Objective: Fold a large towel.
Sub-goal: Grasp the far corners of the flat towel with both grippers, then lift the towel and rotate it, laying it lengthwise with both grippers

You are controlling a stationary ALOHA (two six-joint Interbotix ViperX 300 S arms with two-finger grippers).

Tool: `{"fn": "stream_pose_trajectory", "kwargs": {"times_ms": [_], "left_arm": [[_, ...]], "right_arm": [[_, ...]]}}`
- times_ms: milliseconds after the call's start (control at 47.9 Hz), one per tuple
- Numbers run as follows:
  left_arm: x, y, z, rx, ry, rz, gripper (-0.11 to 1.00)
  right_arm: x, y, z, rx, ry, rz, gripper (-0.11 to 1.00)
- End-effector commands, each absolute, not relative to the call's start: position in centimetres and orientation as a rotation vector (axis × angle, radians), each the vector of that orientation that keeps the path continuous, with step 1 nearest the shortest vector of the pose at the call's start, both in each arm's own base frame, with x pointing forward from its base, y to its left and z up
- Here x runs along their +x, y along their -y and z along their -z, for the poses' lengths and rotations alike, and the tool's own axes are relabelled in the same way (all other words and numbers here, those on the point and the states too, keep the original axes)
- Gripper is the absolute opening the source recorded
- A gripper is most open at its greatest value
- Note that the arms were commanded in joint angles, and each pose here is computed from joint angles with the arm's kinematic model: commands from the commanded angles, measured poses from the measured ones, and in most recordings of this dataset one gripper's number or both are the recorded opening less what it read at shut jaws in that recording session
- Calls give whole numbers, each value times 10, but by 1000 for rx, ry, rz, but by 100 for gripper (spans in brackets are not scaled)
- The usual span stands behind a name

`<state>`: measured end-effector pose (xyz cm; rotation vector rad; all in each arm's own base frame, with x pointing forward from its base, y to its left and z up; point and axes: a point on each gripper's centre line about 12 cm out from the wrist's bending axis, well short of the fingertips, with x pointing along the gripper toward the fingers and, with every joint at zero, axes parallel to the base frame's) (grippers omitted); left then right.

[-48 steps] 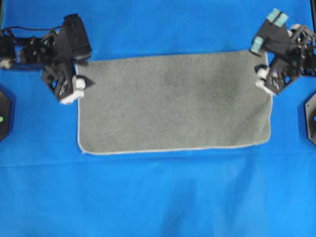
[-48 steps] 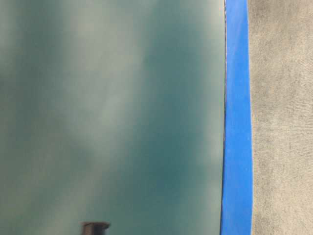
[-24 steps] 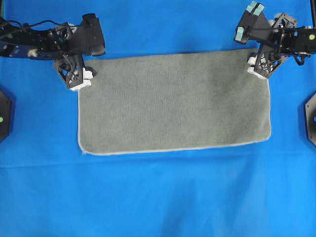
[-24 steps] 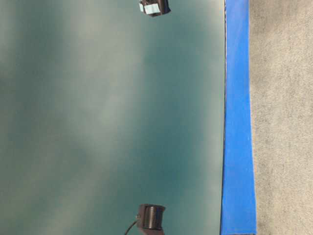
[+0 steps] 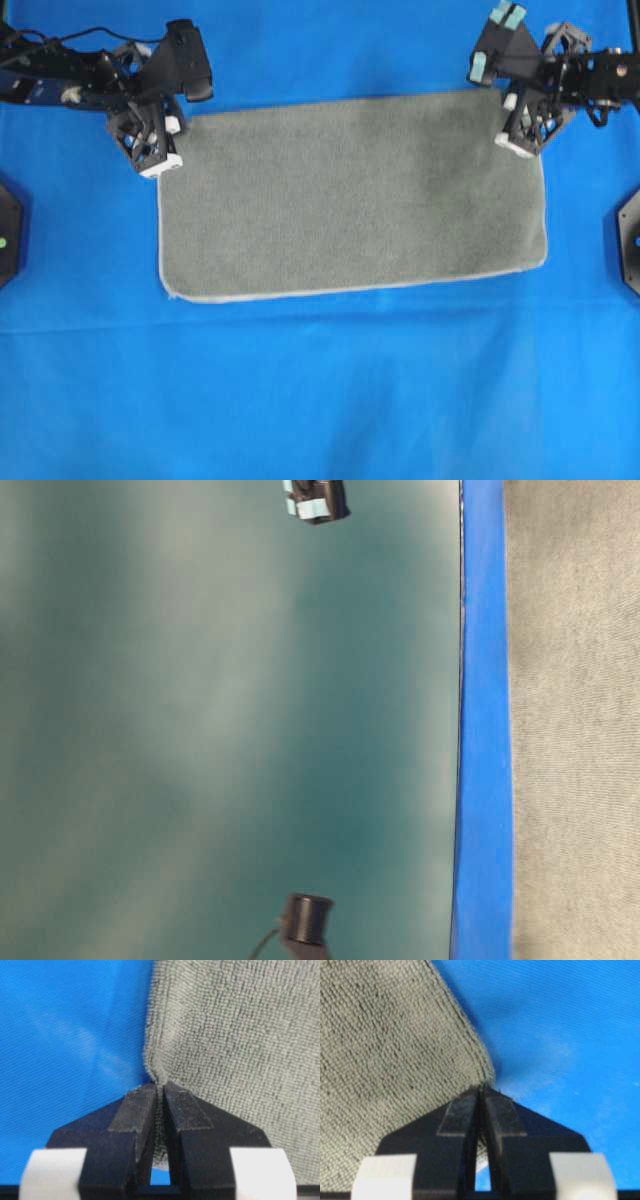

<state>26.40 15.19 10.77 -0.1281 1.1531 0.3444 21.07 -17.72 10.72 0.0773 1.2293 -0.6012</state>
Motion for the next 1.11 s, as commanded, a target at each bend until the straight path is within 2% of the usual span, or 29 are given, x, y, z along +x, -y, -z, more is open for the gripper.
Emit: {"fn": "stream_pose_trajectory", "kwargs": {"times_ms": [0, 125, 271, 480, 626, 773, 877, 1086], "left_arm": [[269, -158, -137, -117, -1107, -361, 2], [271, -159, -183, -115, -1061, -373, 2], [266, -148, -232, -131, -992, -386, 2], [259, -100, -295, -110, -840, -305, 2], [251, -73, -314, -170, -748, -276, 2], [248, -52, -315, -275, -715, -255, 2], [254, -26, -320, -336, -656, -186, 2], [279, 39, -338, -364, -471, 54, 2]], "right_arm": [[210, 181, -132, 81, -1177, 650, 2], [206, 177, -166, 81, -1107, 693, 2], [207, 153, -213, 68, -972, 679, 2], [205, 99, -273, 106, -785, 545, 2], [194, 77, -298, 158, -676, 477, 2], [196, 75, -309, 172, -600, 467, 2], [204, 84, -320, 162, -519, 480, 2], [221, 135, -339, 182, -399, 622, 2]]}}
